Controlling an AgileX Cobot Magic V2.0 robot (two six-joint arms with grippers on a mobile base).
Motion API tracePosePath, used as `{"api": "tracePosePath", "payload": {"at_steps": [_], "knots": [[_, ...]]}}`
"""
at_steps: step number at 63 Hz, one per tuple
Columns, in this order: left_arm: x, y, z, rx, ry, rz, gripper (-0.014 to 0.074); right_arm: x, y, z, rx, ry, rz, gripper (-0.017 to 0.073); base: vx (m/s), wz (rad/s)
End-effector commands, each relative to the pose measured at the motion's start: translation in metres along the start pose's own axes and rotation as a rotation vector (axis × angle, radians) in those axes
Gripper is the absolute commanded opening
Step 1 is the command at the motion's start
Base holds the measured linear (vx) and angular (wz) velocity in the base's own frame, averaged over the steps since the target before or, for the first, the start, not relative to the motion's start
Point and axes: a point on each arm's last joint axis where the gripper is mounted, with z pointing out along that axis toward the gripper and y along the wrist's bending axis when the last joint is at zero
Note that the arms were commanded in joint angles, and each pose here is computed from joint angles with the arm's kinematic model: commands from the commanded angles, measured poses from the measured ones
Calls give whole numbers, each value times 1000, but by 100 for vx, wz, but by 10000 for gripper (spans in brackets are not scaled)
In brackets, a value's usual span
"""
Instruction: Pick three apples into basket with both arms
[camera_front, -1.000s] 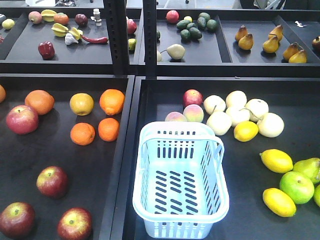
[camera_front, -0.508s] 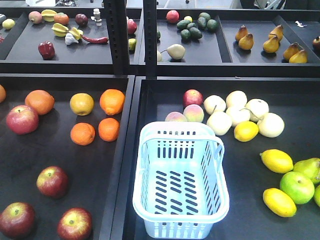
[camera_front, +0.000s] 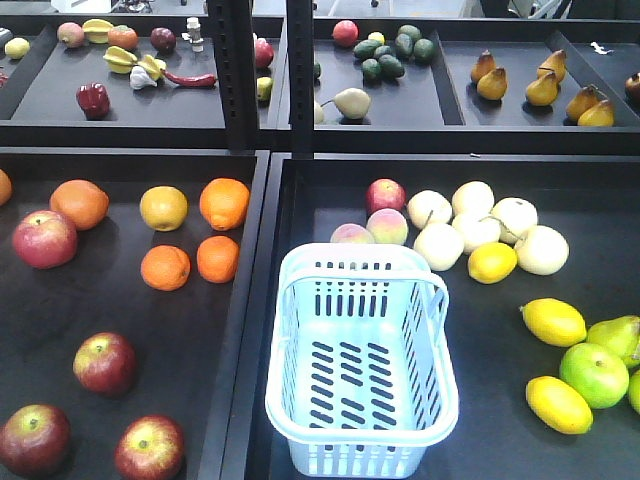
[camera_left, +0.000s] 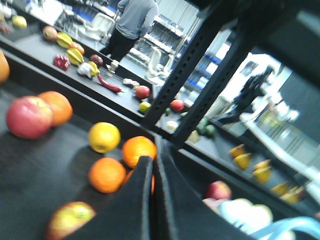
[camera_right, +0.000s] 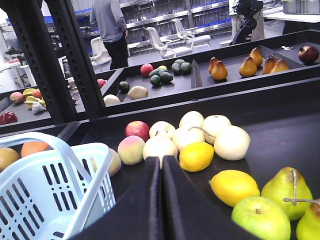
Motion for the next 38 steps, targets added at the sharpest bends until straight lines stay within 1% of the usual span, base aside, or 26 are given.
{"api": "tracePosePath", "payload": {"at_steps": [1,8,11,15,16,17,18,22,24,28,35,38], "knots": [[-15,-8,-3,55,-103,-108,-6,-3,1,0,-13,-66,-12,-4,0,0],[-17,-8,-3,62,-127,-139,-6,-3,1,0,-13,-66,-12,-4,0,0],[-18,-8,-3,67,-139,-174,-6,-3,1,0,-13,-66,-12,-4,0,0],[-21,-10,-4,77,-151,-260,-6,-3,1,0,-13,-66,-12,-4,0,0],[-23,-10,-4,81,-158,-300,-6,-3,1,0,-13,-66,-12,-4,0,0],[-24,-11,-4,85,-164,-329,-6,-3,1,0,-13,-66,-12,-4,0,0],[-25,-11,-5,90,-167,-375,-6,-3,1,0,-13,-66,-12,-4,0,0],[-29,-13,-5,106,-180,-497,-6,-3,1,0,-13,-66,-12,-4,0,0],[-31,-14,-6,112,-186,-525,-6,-3,1,0,-13,-66,-12,-4,0,0],[-35,-17,-7,124,-191,-542,-6,-3,1,0,-13,-66,-12,-4,0,0],[-51,-29,-12,172,-227,-537,-6,-3,1,0,-13,-66,-12,-4,0,0],[-62,-37,-16,202,-255,-515,-6,-3,1,0,-13,-66,-12,-4,0,0]]}}
